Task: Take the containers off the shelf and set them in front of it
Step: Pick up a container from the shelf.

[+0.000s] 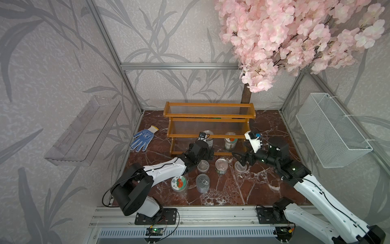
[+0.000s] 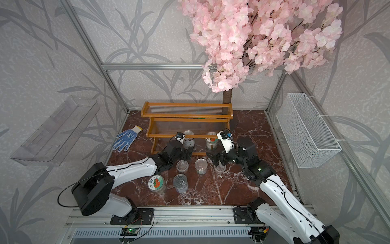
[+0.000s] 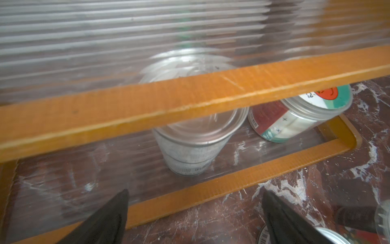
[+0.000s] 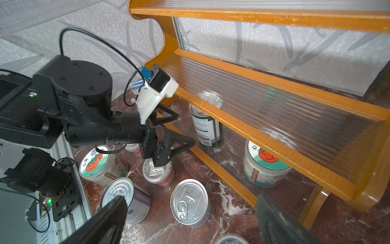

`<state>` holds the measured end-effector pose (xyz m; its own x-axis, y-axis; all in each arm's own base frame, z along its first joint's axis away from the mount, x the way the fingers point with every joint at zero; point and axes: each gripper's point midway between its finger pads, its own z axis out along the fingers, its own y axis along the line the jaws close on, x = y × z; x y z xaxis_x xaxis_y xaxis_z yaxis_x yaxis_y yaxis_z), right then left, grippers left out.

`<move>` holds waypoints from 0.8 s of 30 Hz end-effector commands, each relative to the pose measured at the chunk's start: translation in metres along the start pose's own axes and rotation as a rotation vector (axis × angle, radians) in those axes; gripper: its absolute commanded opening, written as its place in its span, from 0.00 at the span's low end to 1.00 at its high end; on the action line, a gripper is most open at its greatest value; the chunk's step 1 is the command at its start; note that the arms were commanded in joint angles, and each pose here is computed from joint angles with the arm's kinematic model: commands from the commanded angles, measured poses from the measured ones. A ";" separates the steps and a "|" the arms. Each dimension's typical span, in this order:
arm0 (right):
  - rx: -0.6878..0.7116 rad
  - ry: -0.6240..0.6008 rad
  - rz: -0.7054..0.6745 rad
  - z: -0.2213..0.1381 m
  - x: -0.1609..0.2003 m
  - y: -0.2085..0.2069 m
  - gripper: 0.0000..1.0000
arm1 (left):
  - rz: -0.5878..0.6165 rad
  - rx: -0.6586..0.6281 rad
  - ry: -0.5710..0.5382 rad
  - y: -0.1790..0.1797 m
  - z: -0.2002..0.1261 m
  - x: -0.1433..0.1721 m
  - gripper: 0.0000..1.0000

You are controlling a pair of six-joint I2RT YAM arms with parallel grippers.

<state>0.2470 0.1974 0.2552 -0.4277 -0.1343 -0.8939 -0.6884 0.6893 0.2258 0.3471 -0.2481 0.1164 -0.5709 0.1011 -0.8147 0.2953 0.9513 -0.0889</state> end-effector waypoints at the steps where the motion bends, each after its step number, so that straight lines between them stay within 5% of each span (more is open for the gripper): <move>1: 0.004 -0.050 -0.008 -0.008 -0.017 0.002 0.99 | -0.012 0.023 -0.066 -0.008 0.010 -0.030 1.00; 14: 0.014 -0.036 0.000 -0.007 -0.015 0.000 0.99 | -0.049 -0.018 -0.082 0.001 0.042 -0.042 1.00; 24: 0.006 -0.031 0.008 -0.004 -0.013 -0.001 0.99 | -0.067 0.002 -0.126 -0.001 0.044 -0.052 0.88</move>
<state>0.2479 0.1957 0.2551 -0.4318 -0.1298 -0.8926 -0.6823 0.6943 0.2291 0.3962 -0.2585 0.1085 -0.5556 0.0462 -0.8302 0.2502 0.9615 -0.1139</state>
